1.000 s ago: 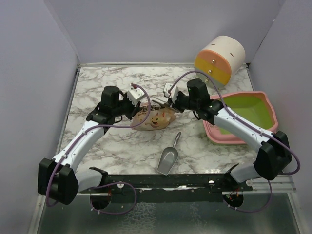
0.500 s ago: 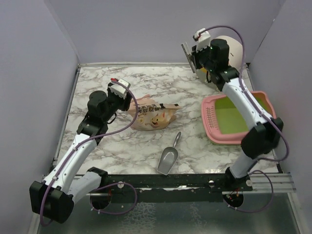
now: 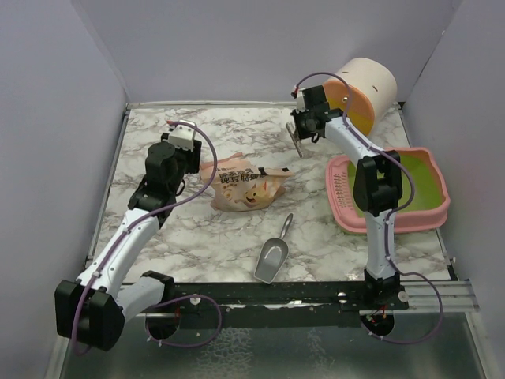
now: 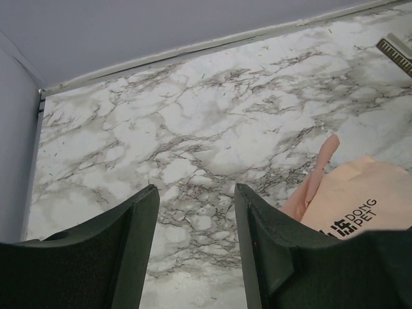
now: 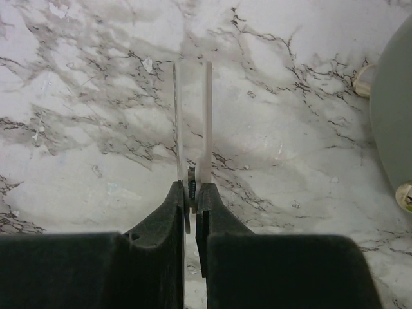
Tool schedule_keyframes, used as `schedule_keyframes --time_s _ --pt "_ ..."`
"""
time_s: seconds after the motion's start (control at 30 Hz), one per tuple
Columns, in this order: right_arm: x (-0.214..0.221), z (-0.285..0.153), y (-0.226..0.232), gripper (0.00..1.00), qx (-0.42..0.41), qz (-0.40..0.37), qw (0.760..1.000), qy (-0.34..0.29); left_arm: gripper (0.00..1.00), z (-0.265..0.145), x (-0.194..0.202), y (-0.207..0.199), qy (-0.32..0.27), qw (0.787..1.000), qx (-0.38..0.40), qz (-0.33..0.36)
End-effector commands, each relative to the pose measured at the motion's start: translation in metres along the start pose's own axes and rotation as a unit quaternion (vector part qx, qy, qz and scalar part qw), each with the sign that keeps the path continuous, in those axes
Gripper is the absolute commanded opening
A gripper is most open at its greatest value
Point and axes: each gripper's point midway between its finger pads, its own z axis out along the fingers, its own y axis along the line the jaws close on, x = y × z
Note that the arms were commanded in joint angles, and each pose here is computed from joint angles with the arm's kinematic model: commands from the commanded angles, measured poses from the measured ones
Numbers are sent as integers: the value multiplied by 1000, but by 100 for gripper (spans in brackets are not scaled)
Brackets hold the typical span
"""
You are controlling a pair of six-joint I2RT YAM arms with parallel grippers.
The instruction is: Fill the litter box with clean litter
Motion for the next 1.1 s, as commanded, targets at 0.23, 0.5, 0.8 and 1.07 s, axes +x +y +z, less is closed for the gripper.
schedule_keyframes --time_s 0.23,0.5,0.8,1.07 --pt "11 12 0 17 7 -6 1000 9 59 -4 -24 -4 -35 999 27 -30" --pt "14 23 -2 20 11 -8 1000 16 59 -2 -20 -4 -30 999 31 -31" --pt "20 26 0 43 7 -2 1000 18 61 -3 -23 -6 -31 998 42 -31" --pt "-9 -31 -3 52 24 17 999 -36 67 -7 -36 -5 -45 996 51 -60"
